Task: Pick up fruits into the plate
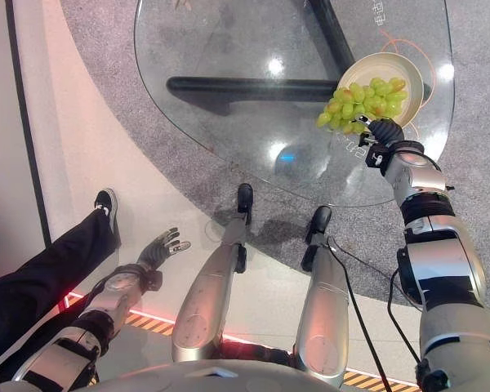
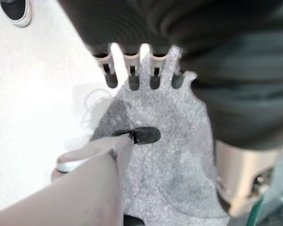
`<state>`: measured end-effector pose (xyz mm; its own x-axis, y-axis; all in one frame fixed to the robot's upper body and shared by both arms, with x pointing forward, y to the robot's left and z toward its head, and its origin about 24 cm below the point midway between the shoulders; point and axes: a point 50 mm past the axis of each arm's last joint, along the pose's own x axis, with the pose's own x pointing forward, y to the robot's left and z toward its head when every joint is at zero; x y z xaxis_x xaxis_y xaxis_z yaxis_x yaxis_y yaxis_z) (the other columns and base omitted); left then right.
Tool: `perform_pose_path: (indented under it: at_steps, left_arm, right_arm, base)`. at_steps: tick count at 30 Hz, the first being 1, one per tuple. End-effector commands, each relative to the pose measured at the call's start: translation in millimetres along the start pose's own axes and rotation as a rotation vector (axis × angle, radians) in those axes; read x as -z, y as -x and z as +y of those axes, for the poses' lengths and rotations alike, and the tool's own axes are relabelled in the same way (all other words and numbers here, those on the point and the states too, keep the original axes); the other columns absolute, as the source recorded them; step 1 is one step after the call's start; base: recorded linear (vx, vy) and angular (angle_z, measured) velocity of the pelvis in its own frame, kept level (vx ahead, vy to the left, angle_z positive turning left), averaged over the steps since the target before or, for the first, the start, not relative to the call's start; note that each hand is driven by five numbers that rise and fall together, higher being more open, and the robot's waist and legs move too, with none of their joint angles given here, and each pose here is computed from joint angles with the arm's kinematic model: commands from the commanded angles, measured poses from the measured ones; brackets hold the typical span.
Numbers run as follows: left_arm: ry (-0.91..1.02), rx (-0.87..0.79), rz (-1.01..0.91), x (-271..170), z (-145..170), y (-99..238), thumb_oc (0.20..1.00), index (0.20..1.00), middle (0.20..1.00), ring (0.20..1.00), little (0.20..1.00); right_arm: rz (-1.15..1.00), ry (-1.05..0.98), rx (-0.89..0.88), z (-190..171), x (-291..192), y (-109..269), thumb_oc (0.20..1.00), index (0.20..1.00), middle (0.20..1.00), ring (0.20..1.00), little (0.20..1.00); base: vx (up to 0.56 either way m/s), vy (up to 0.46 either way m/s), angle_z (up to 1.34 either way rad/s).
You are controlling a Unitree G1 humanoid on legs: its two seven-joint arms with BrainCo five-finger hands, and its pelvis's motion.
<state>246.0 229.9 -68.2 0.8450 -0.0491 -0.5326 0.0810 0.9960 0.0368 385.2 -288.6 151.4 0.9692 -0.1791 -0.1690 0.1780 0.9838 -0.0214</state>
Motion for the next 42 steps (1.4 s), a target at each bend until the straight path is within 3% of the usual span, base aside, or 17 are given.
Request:
perform_pose_path:
  at_steps: [1, 12, 13, 14, 32, 38, 42]
  left_arm:
    - [0.041, 0.025, 0.008, 8.5, -16.0, -1.1, 1.0, 1.0, 1.0, 1.0, 1.0]
    - [0.05, 0.028, 0.009, 8.4, -17.5, -1.5, 1.0, 1.0, 1.0, 1.0, 1.0]
    - [0.051, 0.029, 0.01, 9.1, -18.2, -1.3, 1.0, 1.0, 1.0, 1.0, 1.0]
    - [0.052, 0.03, 0.009, 9.5, -18.3, -1.1, 1.0, 1.0, 1.0, 1.0, 1.0]
    - [0.074, 0.034, 0.028, 14.2, -19.1, -0.2, 1.0, 1.0, 1.0, 1.0, 1.0]
    - [0.069, 0.018, 0.049, 16.6, -12.8, 0.4, 1.0, 1.0, 1.0, 1.0, 1.0]
    - [0.066, -0.002, 0.091, 21.6, -4.6, 1.3, 1.0, 1.0, 1.0, 1.0, 1.0]
  right_arm:
    - [-0.078, 0.04, 0.15, -38.6, -30.9, 7.9, 0.2, 0.2, 0.2, 0.2, 0.2]
    - [-0.15, -0.11, 0.2, -49.7, -41.2, 12.1, 0.2, 0.2, 0.2, 0.2, 0.2]
    - [-0.152, -0.109, 0.208, -52.2, -40.8, 12.6, 0.664, 0.664, 0.664, 0.664, 0.664]
    - [-0.16, -0.108, 0.217, -53.6, -41.9, 13.1, 1.0, 1.0, 1.0, 1.0, 1.0]
    - [-0.291, -0.089, 0.18, -35.2, -67.6, 14.1, 1.0, 1.0, 1.0, 1.0, 1.0]
    - [-0.293, -0.094, 0.15, -27.6, -56.8, 12.6, 1.0, 1.0, 1.0, 1.0, 1.0]
    - [-0.247, -0.133, 0.09, -21.1, -24.9, 12.3, 1.0, 1.0, 1.0, 1.0, 1.0]
  base:
    - [0.0, 0.0, 0.0]
    - [0.0, 0.001, -0.03]
    - [0.0, 0.0, 0.0]
    - [0.0, 0.0, 0.0]
    - [0.0, 0.002, 0.0]
    - [0.0, 0.0, -0.02]
    - [0.01, 0.002, 0.05]
